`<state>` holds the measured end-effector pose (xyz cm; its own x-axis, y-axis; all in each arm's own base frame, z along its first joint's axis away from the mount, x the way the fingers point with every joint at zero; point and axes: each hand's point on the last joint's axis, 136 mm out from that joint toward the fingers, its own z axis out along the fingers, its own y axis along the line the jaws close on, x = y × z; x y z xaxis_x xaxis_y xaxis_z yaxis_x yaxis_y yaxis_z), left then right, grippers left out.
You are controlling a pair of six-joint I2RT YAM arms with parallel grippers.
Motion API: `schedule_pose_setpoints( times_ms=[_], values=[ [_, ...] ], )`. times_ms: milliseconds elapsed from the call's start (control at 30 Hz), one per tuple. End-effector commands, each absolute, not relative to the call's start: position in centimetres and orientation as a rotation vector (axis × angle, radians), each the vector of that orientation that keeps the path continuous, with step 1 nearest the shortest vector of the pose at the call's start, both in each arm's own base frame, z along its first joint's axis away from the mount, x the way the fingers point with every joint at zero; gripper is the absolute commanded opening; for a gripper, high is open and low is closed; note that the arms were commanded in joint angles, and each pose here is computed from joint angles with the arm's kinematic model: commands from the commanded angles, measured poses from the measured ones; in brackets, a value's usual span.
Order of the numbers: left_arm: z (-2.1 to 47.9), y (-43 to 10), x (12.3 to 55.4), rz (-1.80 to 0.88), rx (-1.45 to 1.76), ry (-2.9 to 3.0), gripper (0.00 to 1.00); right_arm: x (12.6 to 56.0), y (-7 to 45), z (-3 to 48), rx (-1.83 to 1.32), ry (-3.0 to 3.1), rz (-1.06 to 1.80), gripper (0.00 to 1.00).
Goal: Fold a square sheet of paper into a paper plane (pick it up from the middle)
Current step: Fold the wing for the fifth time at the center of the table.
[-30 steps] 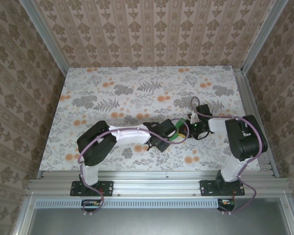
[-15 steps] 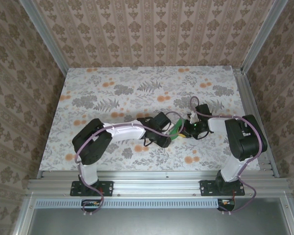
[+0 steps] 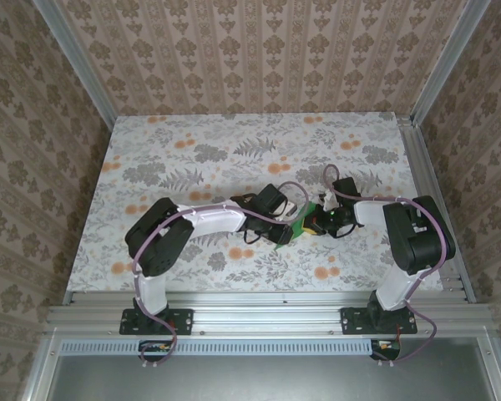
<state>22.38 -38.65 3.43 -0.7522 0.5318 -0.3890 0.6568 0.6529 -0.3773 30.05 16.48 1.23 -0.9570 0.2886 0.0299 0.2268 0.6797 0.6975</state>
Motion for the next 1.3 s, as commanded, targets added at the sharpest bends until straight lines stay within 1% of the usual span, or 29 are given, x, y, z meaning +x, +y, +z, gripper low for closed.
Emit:
schedule_pose_setpoints(
  times_ms=[0, 100, 367, 633, 867, 1267],
  values=[
    [3.1, -39.1, 22.9, -0.767, 0.942, 2.646, 0.31, 28.9, 15.7, -0.5, 0.471, 2.885, 1.035, 0.00],
    [2.6, -38.9, 22.9, -0.780, 0.925, 2.660, 0.28, 29.0, 15.7, -0.6, 0.476, 2.882, 1.036, 0.00],
    [1.9, -38.4, 23.1, -0.782, 0.905, 2.678, 0.24, 29.6, 16.2, 0.7, 0.475, 2.849, 1.068, 0.00],
    [1.7, -38.6, 22.8, -0.809, 0.911, 2.679, 0.24, 29.9, 16.2, 1.0, 0.472, 2.847, 1.060, 0.00],
    [0.4, -37.9, 22.7, -0.766, 0.917, 2.712, 0.24, 30.4, 16.4, 2.0, 0.474, 2.814, 1.070, 0.00],
    [-0.9, -37.5, 23.0, -0.752, 0.869, 2.736, 0.23, 30.5, 16.9, 2.9, 0.458, 2.794, 1.086, 0.11]
  ],
)
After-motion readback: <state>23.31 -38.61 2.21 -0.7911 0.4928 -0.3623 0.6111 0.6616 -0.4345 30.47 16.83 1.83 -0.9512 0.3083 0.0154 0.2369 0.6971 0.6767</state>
